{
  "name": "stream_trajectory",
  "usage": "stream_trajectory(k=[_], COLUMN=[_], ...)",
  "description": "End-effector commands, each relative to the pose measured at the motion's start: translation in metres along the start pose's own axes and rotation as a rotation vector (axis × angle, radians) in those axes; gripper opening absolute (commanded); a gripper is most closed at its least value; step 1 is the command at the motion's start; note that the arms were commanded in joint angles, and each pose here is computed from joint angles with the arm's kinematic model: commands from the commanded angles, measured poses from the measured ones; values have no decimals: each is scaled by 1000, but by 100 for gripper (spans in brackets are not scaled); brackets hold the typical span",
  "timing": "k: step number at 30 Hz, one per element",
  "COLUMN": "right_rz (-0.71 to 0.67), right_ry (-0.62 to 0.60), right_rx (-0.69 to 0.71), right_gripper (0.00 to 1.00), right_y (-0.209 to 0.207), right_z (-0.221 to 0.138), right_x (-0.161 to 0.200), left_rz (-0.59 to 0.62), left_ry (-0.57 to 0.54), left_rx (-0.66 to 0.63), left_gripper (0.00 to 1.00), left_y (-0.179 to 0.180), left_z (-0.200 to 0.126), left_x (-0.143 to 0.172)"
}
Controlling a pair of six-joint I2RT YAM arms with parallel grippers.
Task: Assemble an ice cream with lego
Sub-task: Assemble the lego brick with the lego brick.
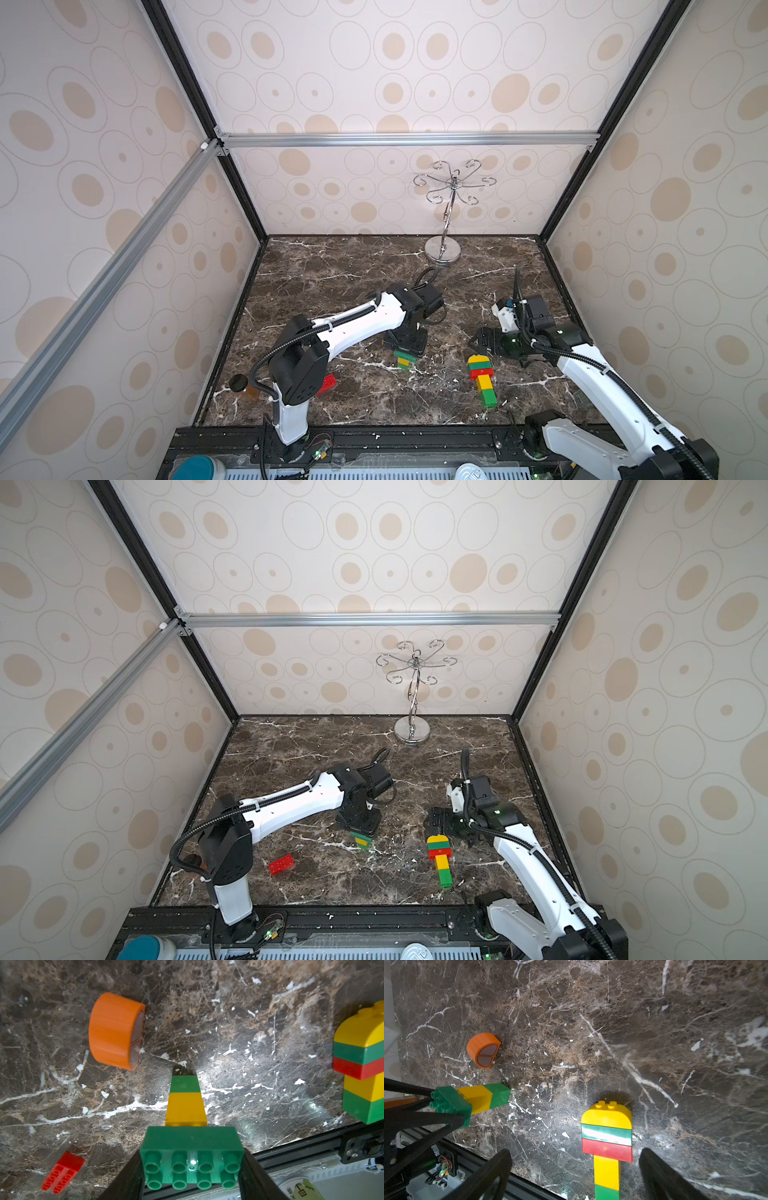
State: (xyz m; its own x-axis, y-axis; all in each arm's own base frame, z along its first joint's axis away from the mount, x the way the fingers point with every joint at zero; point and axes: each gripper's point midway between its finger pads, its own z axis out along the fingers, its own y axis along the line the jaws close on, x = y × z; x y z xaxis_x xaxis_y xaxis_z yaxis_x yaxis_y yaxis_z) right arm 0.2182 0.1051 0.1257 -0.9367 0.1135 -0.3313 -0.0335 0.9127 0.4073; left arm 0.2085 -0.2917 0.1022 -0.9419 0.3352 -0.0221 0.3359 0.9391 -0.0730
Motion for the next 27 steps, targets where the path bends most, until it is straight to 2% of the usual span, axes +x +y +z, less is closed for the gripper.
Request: stream_trajectory(k=[1,8,13,18,20,27], right_rz=[0,1,2,5,5,6], right_ry=[6,11,9,11,13,15], right_rx=[17,14,15,20,21,25], right_gripper=[98,99,98,98,99,98], right_y=[-4,-4,-4,-5,-5,-6], right_z=[-1,-1,-2,-2,-1,-1], right_x=[2,2,2,3,3,3], left_rz=[-9,57,66,109,96,-79], left_ry=[112,107,138,165,163,109], left_rx=[-131,-209,-112,-177,-194,-90], left_gripper=[19,19,19,19,19,18], left_y=[26,39,21,34,37,25], left_z=[37,43,50,54,54,50], left_x=[28,27,30,35,35,29])
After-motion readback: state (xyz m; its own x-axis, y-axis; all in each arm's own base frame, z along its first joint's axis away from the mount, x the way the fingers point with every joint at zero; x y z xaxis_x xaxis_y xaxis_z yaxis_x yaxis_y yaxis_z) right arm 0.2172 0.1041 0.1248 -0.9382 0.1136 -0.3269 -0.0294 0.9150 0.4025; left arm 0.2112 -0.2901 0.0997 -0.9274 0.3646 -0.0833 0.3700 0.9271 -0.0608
